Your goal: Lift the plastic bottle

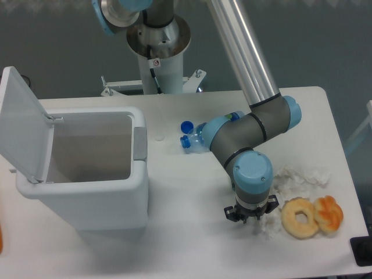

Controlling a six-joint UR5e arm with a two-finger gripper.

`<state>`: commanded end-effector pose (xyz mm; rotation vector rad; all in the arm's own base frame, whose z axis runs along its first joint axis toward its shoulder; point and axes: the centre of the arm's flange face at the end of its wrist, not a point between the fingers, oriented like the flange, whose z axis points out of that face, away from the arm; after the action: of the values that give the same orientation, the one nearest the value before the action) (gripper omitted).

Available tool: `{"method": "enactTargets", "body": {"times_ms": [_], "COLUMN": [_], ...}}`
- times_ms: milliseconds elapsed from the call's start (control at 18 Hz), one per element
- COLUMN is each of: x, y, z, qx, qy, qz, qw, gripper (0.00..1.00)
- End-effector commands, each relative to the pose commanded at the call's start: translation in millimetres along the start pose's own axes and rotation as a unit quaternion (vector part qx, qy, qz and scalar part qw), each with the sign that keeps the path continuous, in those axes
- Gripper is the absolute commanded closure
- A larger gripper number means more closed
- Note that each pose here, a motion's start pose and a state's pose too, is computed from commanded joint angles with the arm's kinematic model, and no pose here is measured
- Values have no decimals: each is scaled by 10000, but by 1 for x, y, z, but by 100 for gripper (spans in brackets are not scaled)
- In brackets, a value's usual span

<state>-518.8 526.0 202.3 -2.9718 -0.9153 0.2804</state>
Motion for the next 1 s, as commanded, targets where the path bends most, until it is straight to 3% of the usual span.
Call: {"method": "enactTargets", "body": {"times_ms": [500, 667, 833, 1000], "x": [-19, -39, -65, -82], "y": [-7, -4, 2, 8], "z": [-48, -67, -87, -100], "qx": [359, 461, 652, 613], "qy": [-165, -251, -178, -148], "qz": [982, 1453, 1613, 2105], "qw": [9944, 9880, 9846, 9755], "gripper": [76, 76, 76, 76]}}
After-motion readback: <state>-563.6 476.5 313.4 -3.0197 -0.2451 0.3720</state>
